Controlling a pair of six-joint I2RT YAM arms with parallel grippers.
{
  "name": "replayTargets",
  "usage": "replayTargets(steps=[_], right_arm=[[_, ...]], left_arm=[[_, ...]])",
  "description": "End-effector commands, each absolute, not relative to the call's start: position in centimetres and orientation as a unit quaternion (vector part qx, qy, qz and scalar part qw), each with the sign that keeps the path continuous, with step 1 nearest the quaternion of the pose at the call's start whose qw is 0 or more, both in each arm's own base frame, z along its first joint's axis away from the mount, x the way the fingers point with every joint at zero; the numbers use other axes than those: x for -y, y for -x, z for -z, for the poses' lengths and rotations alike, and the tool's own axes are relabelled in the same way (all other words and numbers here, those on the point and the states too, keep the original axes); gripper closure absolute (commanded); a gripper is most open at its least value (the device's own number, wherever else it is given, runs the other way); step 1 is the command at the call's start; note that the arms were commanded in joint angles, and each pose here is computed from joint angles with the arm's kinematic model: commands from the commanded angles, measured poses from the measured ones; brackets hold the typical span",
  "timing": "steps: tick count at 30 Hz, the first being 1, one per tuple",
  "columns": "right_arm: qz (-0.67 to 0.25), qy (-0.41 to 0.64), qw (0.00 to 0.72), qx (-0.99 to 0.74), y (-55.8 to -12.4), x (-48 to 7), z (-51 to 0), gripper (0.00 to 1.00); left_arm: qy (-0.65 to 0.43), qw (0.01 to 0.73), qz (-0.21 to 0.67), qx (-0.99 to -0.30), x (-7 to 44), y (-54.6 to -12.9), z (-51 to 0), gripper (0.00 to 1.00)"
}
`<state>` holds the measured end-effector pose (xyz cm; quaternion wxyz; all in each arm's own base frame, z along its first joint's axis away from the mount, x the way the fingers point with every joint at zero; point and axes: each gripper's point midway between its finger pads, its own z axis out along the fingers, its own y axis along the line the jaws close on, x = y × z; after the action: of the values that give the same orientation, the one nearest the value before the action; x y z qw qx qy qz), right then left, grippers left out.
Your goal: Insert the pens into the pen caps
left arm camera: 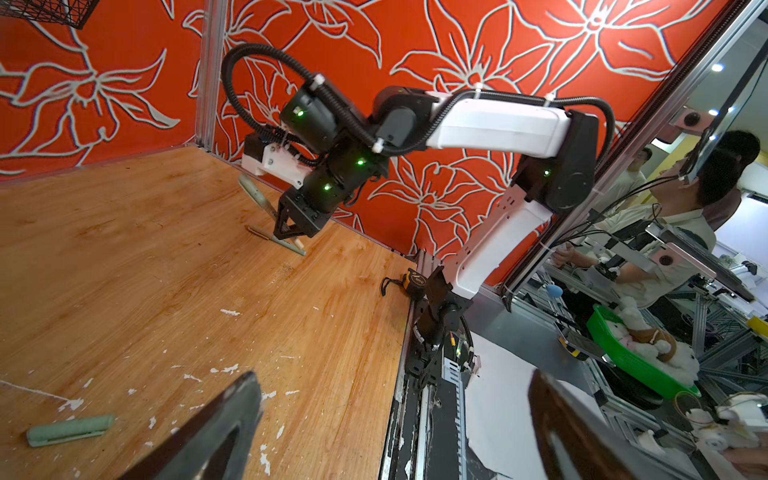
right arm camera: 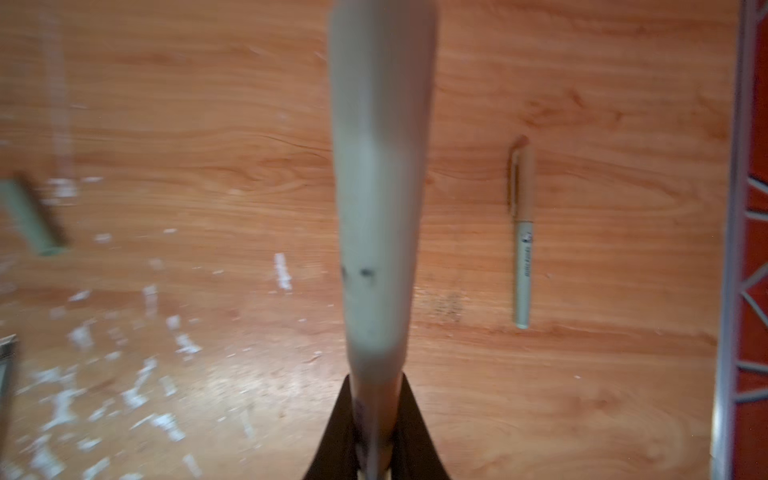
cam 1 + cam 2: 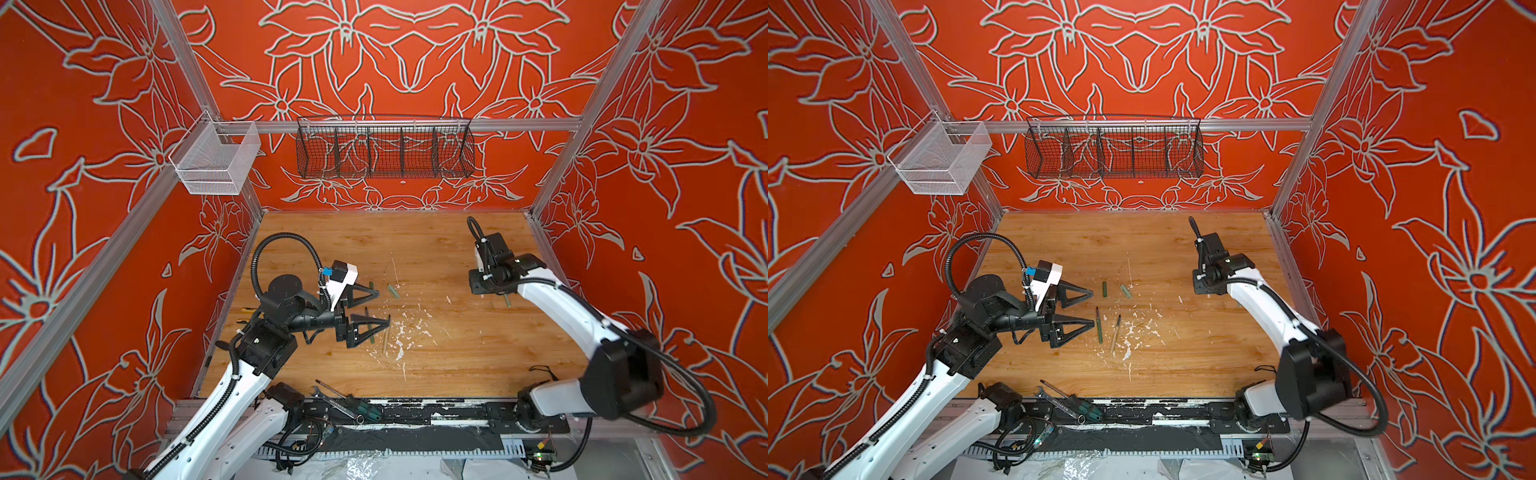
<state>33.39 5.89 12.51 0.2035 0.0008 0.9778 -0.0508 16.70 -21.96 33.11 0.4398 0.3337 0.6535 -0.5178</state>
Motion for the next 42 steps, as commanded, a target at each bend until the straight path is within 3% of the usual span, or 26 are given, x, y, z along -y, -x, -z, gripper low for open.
replayTargets(steps=[1, 10, 24, 33, 42], right_arm=[[0.138, -0.001, 0.136, -0.981, -33.3, -1.8, -10.0, 1.00], [0.144, -0.004, 0.058, -0.988, -36.7, 0.5, -3.7, 1.00], [0.157, -0.013, 0.031, -0.987, -36.3, 2.9, -2.4, 0.94], [0.159, -0.010, 0.026, -0.987, -36.2, 3.0, -2.5, 0.69], [0.152, -0.003, 0.041, -0.988, -36.7, 2.2, -4.0, 0.65]], left_arm=[[-0.338, 0.444, 0.517, -0.649, 22.0, -16.9, -33.3, 0.03], [-0.337, 0.443, 0.523, -0.646, 22.0, -16.7, -33.3, 0.03], [-0.333, 0.435, 0.524, -0.652, 22.2, -17.4, -32.8, 0.03], [-0.331, 0.435, 0.525, -0.653, 22.2, -17.4, -32.7, 0.03], [-0.328, 0.434, 0.524, -0.656, 22.2, -17.5, -32.6, 0.03]])
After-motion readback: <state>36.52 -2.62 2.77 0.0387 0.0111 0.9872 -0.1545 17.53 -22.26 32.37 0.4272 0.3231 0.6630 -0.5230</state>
